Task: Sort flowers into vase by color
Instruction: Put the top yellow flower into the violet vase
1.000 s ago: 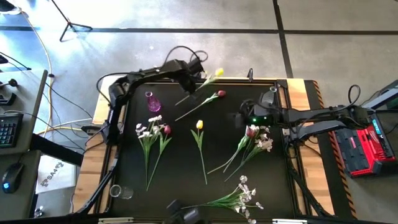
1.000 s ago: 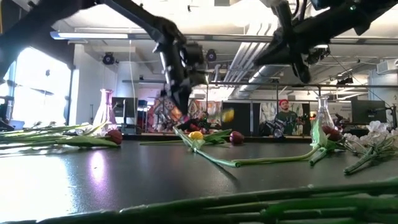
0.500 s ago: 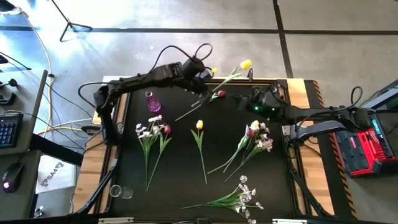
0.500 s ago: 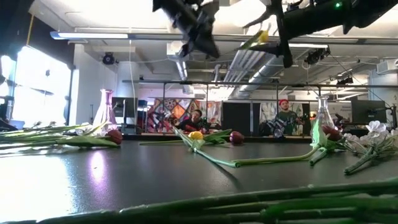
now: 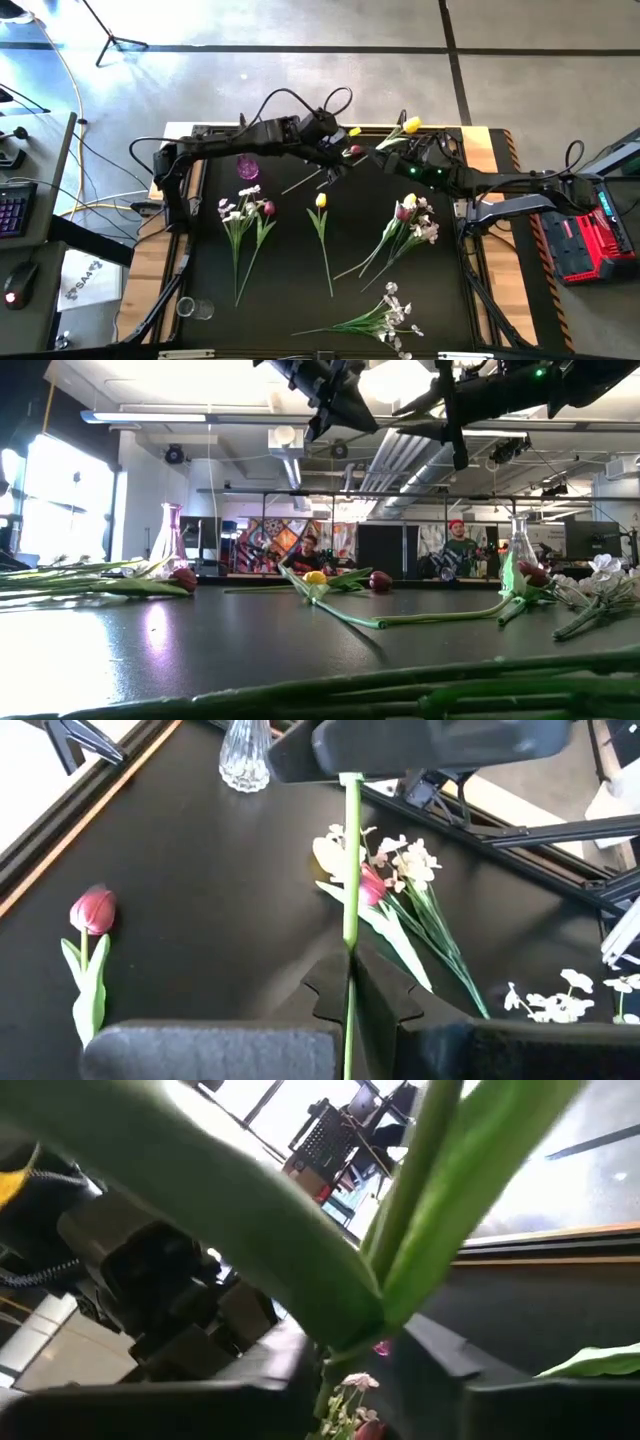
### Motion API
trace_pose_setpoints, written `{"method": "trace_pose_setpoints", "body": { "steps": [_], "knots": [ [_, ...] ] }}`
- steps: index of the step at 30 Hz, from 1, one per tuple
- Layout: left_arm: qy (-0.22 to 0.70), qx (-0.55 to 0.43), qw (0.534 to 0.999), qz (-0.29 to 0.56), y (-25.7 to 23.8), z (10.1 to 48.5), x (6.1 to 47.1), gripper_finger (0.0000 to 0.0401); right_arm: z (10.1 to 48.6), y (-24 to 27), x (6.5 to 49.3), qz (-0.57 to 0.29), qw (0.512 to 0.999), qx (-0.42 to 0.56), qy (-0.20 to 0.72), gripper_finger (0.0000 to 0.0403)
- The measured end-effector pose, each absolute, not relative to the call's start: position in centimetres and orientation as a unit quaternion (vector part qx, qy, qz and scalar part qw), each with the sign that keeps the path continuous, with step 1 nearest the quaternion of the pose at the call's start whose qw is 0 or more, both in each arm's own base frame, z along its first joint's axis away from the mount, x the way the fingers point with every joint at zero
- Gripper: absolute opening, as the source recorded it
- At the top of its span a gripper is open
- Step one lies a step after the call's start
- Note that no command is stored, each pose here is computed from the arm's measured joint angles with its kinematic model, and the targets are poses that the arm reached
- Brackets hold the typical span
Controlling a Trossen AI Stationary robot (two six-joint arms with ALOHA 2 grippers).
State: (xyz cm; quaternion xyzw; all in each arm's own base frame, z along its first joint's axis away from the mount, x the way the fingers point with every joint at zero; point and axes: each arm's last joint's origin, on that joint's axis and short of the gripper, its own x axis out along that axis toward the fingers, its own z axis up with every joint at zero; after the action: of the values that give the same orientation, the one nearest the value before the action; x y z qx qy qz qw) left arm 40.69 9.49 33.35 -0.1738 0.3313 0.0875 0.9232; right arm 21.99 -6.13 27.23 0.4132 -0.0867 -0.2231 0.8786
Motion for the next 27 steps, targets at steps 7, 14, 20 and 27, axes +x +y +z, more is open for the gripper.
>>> {"method": "trace_pose_setpoints", "body": {
  "steps": [7,14,20,27],
  "knots": [
    [0.340,-0.198,0.914,0.095,9.2,33.2,40.6,0.0001,27.0,-5.7,22.1,-0.212,0.897,0.384,-0.058,0.0012],
    [0.369,-0.197,0.903,0.101,9.4,33.0,39.9,0.0052,26.1,-5.5,22.1,-0.213,0.909,0.359,0.020,0.0002],
    [0.341,-0.171,0.921,0.086,9.4,34.3,39.6,0.0126,27.6,-4.9,22.2,-0.208,0.935,0.250,0.140,0.0001],
    [0.251,-0.126,0.959,0.041,9.2,36.3,40.3,0.0173,29.8,-4.8,22.2,-0.172,0.954,0.165,0.181,0.0001]
  ]
}}
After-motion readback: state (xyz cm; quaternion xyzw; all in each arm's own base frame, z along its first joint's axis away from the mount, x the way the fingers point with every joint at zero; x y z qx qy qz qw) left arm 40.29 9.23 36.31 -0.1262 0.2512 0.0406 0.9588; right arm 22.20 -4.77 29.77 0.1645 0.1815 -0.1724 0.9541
